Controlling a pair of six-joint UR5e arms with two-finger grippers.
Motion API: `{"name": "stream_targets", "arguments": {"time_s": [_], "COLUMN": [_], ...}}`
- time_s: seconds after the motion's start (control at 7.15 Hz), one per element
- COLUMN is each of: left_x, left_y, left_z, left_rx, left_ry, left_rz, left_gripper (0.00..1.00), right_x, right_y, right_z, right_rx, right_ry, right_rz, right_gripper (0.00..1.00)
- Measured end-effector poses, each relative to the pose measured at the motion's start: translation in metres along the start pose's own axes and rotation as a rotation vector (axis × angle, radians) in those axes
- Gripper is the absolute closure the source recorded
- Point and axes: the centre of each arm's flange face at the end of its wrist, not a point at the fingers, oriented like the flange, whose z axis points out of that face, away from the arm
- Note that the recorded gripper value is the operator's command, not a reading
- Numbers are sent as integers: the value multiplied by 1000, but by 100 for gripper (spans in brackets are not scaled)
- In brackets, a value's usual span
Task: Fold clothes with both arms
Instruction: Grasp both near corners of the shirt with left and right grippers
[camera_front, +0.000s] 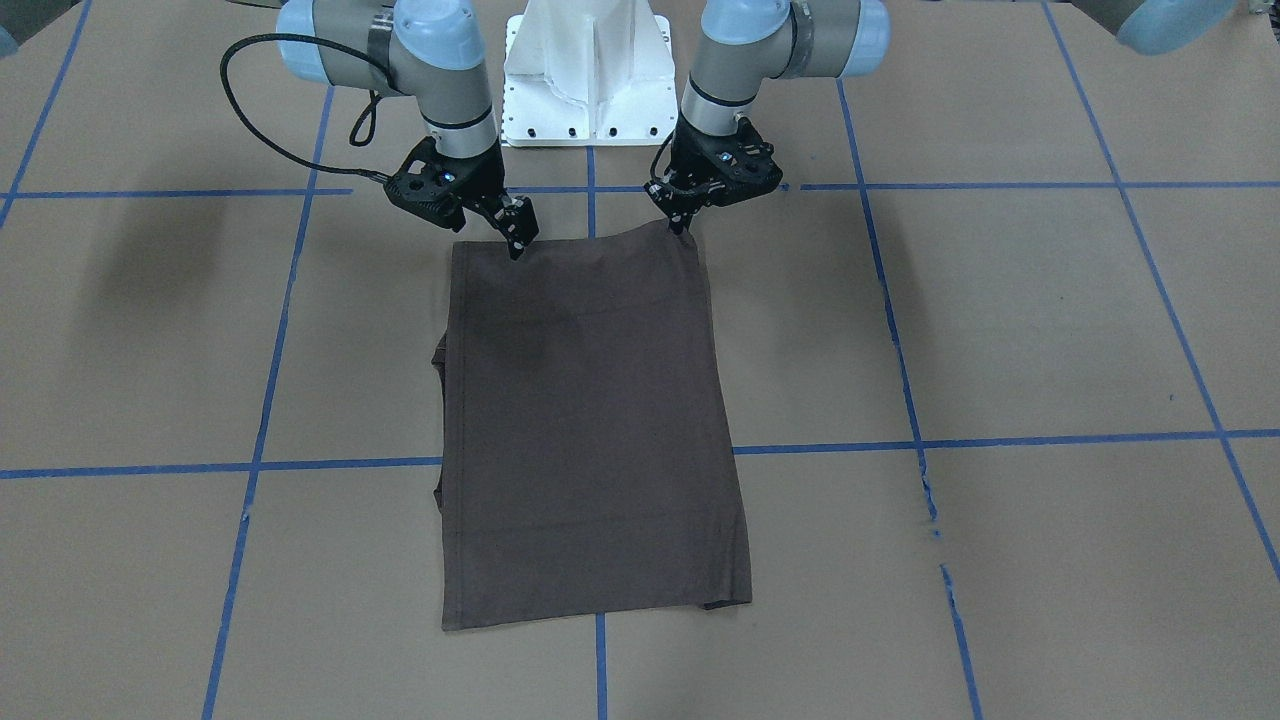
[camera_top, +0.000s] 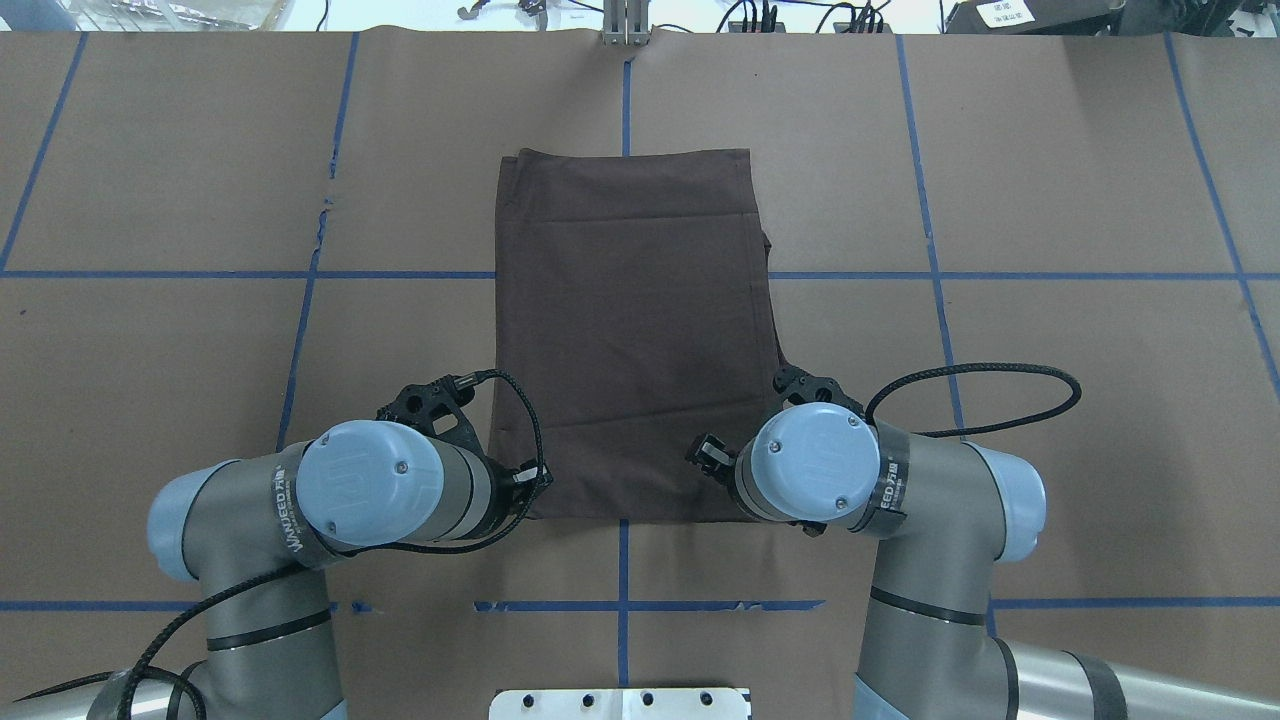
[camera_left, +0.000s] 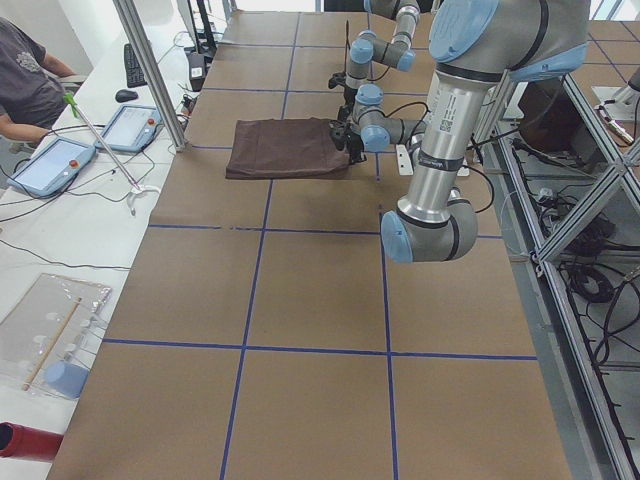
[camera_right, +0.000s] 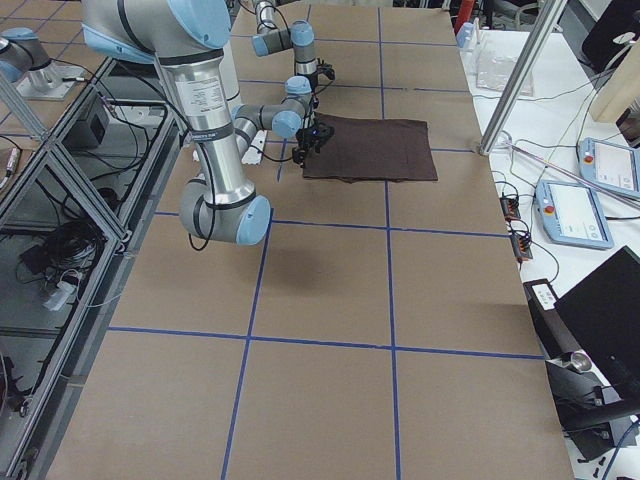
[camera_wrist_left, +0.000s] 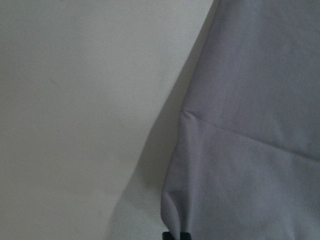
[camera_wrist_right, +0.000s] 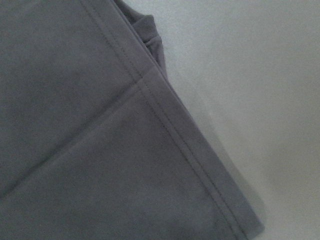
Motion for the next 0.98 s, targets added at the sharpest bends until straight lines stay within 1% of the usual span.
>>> {"name": "stream_targets", "arguments": {"time_s": [0.28,0.7,0.98], "left_x": [2,3,4], "left_y": [1,1,1], "left_z": [-2,-4,-4], "left_rx": [-1,-1,0], "left_ry": [4,8,8], "left_rz": [1,1,0], "left_gripper": [100,100,100], "right_x": [-4,10,18], "right_y": [-6,-12,-8], "right_z": [12,20,27], "right_rx": [12,19,18], "right_ry": [18,40,57], "right_rz": [-2,8,4], "right_gripper": [0,0,0]}}
